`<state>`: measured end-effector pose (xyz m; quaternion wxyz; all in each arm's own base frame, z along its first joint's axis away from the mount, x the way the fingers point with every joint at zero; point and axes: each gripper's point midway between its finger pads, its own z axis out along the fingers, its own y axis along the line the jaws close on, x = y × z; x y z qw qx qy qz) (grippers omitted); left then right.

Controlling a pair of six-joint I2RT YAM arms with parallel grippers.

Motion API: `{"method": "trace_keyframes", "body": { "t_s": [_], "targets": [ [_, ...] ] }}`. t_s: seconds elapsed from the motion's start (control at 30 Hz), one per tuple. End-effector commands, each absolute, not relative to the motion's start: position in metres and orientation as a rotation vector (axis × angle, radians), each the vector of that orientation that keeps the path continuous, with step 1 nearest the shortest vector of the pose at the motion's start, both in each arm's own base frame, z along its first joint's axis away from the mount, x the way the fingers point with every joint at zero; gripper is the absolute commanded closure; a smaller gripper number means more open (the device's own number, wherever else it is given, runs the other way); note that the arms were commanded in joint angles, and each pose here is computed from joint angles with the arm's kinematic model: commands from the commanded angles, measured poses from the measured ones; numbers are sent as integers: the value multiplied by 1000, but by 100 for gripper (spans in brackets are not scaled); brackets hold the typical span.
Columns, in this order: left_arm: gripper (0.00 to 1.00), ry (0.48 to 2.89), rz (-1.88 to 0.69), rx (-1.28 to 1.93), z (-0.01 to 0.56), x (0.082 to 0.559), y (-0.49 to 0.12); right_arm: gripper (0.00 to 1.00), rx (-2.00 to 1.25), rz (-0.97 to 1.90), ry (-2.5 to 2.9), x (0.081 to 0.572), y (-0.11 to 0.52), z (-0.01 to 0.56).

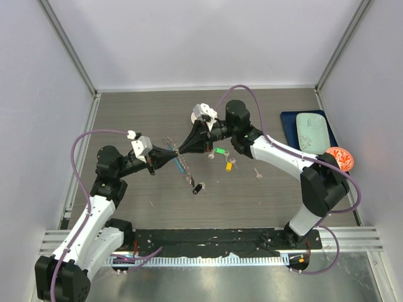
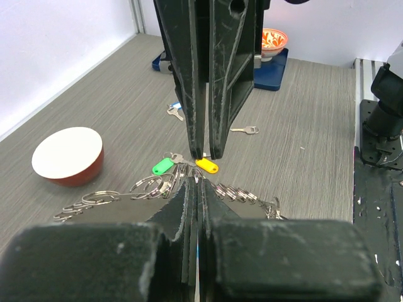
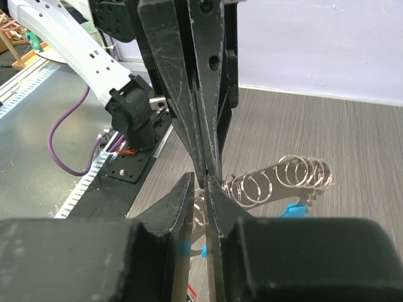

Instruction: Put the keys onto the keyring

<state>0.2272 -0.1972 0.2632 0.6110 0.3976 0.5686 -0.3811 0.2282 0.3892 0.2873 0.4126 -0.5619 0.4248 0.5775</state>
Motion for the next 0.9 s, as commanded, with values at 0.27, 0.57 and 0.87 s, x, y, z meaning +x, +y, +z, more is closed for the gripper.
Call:
{"method": "trace_keyframes", "body": {
  "t_s": [0.27,0.57,0.87],
  "targets": [
    [100,1175,-834,934,302,225,-198,79,-1447,1442,1076,231,393,276],
    [100,1163,-859,940,303,223,-200,73,-1443,1424,1092,238,396,271],
    [100,1162,-884,949,302,222,-203,72,-1432,1421,1095,239,397,273]
  ]
}}
